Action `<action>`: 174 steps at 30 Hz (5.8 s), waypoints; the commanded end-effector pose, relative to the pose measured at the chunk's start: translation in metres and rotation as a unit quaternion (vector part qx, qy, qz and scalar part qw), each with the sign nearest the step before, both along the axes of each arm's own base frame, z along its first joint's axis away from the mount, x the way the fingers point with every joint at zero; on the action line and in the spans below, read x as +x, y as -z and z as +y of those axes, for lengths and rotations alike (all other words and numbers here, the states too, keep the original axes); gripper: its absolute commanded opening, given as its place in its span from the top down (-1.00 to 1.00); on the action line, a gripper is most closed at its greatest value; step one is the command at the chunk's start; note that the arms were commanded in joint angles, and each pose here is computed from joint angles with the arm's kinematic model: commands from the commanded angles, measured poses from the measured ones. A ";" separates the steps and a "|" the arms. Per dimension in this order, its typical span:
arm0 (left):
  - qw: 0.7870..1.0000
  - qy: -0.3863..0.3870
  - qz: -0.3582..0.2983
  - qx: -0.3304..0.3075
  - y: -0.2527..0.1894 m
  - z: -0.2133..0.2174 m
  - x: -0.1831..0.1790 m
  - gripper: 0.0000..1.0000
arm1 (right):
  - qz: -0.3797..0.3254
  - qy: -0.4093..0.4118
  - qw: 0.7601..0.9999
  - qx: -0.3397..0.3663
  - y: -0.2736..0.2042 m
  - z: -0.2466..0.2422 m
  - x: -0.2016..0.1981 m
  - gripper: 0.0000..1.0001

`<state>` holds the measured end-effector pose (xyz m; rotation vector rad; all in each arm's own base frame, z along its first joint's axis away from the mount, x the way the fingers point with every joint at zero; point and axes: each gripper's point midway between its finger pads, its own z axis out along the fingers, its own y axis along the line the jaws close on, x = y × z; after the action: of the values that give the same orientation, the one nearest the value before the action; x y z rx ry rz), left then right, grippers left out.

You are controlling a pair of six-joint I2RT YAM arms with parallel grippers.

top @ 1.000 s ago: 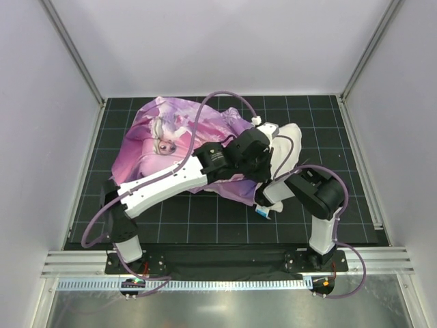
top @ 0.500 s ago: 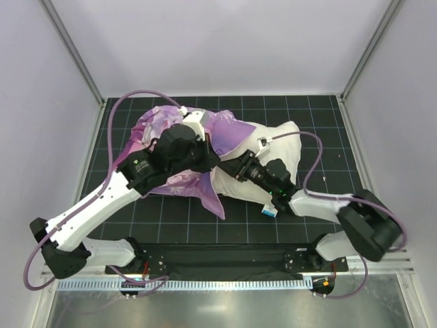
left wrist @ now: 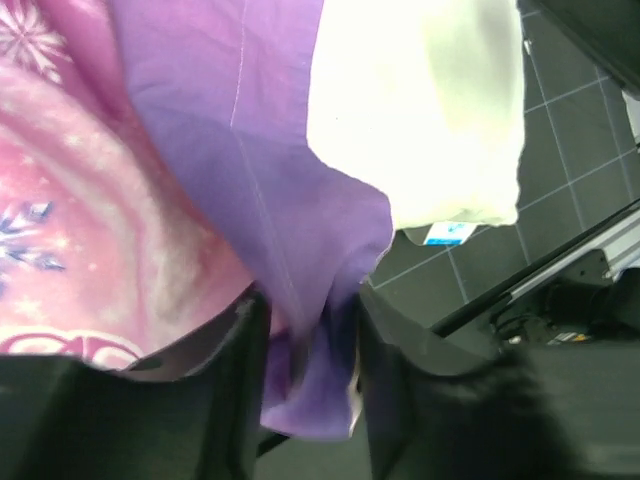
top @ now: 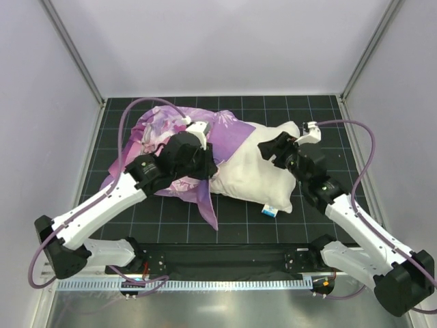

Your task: Put the pillow into the pillowcase

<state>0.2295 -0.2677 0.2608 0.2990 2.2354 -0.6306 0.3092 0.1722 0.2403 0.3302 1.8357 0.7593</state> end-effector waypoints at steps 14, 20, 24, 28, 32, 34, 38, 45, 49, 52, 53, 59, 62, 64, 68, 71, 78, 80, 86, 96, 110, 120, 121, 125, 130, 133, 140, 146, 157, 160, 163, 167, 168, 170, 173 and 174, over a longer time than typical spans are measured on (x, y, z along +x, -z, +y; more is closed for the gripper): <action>0.956 -0.066 -0.105 0.265 -0.053 0.006 0.080 -0.76 | 0.072 0.018 0.990 -0.116 0.007 -0.066 0.029 -0.50; 0.952 0.035 -0.078 0.295 -0.023 -0.057 0.091 -0.59 | 0.077 0.001 0.990 -0.115 0.008 -0.062 0.035 -0.50; 0.940 0.056 -0.048 0.332 0.013 -0.070 0.098 -0.43 | 0.075 0.002 0.990 -0.118 0.007 -0.063 0.037 -0.50; 0.935 0.044 -0.030 0.351 0.037 -0.069 0.110 -0.30 | 0.075 0.002 0.990 -0.117 0.008 -0.064 0.038 -0.50; 0.932 0.004 -0.011 0.363 0.052 -0.053 0.129 -0.11 | 0.075 0.001 0.991 -0.114 0.010 -0.063 0.038 -0.50; 0.930 -0.004 -0.005 0.367 0.058 -0.048 0.135 0.05 | 0.075 0.000 0.991 -0.111 0.011 -0.063 0.039 -0.50; 0.925 -0.026 -0.007 0.378 0.059 -0.039 0.148 0.46 | 0.078 -0.006 0.991 -0.105 0.016 -0.060 0.042 -0.49; 0.954 -0.021 -0.027 0.299 0.027 -0.054 0.164 0.99 | 0.069 -0.061 0.994 -0.064 0.020 -0.034 0.047 -0.46; 0.984 0.013 -0.016 0.175 0.002 -0.082 0.164 1.00 | 0.073 -0.094 0.993 -0.021 0.023 -0.015 0.057 -0.40; 0.995 0.061 -0.019 0.072 -0.021 -0.118 0.157 1.00 | 0.099 -0.104 0.990 0.007 0.039 -0.004 0.068 -0.30; 0.997 0.065 -0.015 0.041 -0.026 -0.128 0.155 0.99 | 0.088 -0.109 0.990 0.034 0.038 0.003 0.076 -0.26; 0.977 0.141 0.012 -0.160 -0.063 -0.215 0.137 1.00 | 0.118 -0.133 0.977 0.121 0.097 0.046 0.090 0.33; 0.965 0.171 -0.005 -0.200 -0.072 -0.258 0.119 1.00 | 0.129 -0.171 0.965 0.152 0.122 0.094 0.087 0.62; 0.958 0.177 0.007 -0.226 -0.072 -0.277 0.109 1.00 | 0.114 -0.199 0.955 0.190 0.114 0.121 0.082 0.71; 0.946 0.190 0.023 -0.262 -0.077 -0.295 0.094 1.00 | 0.085 -0.210 0.938 0.262 0.109 0.124 0.077 0.75; 0.953 0.174 0.025 -0.248 -0.072 -0.275 0.101 1.00 | 0.056 -0.214 0.934 0.282 0.092 0.104 0.073 0.74; 0.960 0.141 -0.010 -0.241 -0.102 -0.221 0.117 0.99 | 0.025 -0.207 0.938 0.276 0.067 0.060 0.066 0.27; 0.963 0.136 -0.016 -0.234 -0.103 -0.211 0.119 1.00 | 0.019 -0.211 0.939 0.271 0.056 0.056 0.063 -0.01; 0.966 0.131 -0.035 -0.222 -0.123 -0.192 0.111 1.00 | -0.003 -0.210 0.952 0.223 0.028 0.031 0.059 -0.39; 0.968 0.131 -0.037 -0.211 -0.126 -0.186 0.106 1.00 | 0.079 -0.018 0.997 0.000 0.036 -0.071 0.045 -0.60; 0.963 0.167 -0.017 -0.209 -0.098 -0.254 0.084 1.00 | 0.220 0.061 0.972 0.049 0.133 -0.136 0.000 -0.65; 0.958 0.169 0.022 -0.229 -0.061 -0.294 0.090 0.99 | 0.138 -0.061 0.982 0.112 0.115 -0.069 0.009 0.22; 0.958 0.172 0.026 -0.228 -0.056 -0.299 0.088 1.00 | 0.131 -0.075 0.983 0.108 0.110 -0.057 0.008 0.33; 0.953 0.190 0.028 -0.236 -0.061 -0.315 0.066 0.99 | 0.096 -0.125 0.982 0.101 0.076 -0.022 0.005 0.72; 0.942 0.210 0.039 -0.260 -0.078 -0.323 0.042 1.00 | 0.032 -0.163 0.980 0.109 0.028 -0.009 -0.006 0.92; 0.933 0.213 0.030 -0.288 -0.109 -0.316 0.036 1.00 | -0.017 -0.152 0.984 0.096 -0.006 -0.015 -0.013 0.92; 0.870 0.267 0.036 -0.413 -0.208 -0.310 -0.014 1.00 | -0.073 -0.032 0.997 0.013 -0.091 -0.062 -0.028 0.92; 0.790 0.344 0.066 -0.503 -0.269 -0.323 -0.091 1.00 | -0.181 0.132 0.974 -0.036 -0.194 -0.128 -0.070 0.92; 0.654 0.406 0.038 -0.637 -0.392 -0.254 -0.172 0.99 | -0.381 0.093 0.917 -0.077 -0.357 -0.124 -0.161 0.92; 0.642 0.403 0.048 -0.651 -0.397 -0.222 -0.152 0.99 | -0.335 -0.010 0.938 -0.087 -0.356 -0.088 -0.128 0.92; 0.664 0.339 0.095 -0.660 -0.361 -0.198 -0.094 0.99 | -0.304 -0.113 0.944 -0.067 -0.344 -0.053 -0.111 0.92; 0.693 0.242 0.082 -0.675 -0.294 -0.134 -0.016 0.99 | -0.232 -0.196 0.952 -0.033 -0.276 -0.016 -0.074 0.92; 0.703 0.218 0.086 -0.671 -0.270 -0.122 -0.003 0.99 | -0.226 -0.201 0.952 -0.040 -0.265 -0.010 -0.069 0.92; 0.738 0.163 0.105 -0.647 -0.206 -0.093 0.015 0.99 | -0.191 -0.220 0.955 -0.048 -0.227 0.015 -0.060 0.92; 0.788 0.095 0.077 -0.603 -0.141 -0.031 0.040 0.99 | -0.154 -0.239 0.957 -0.062 -0.175 0.059 -0.049 0.92; 0.801 0.073 0.090 -0.587 -0.116 -0.025 0.049 0.99 | -0.137 -0.262 0.953 -0.065 -0.159 0.073 -0.056 0.92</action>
<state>0.3062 -0.3417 0.3434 -0.4266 1.7390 -1.9888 0.2659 0.2186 0.3939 -0.2871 1.8009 0.9595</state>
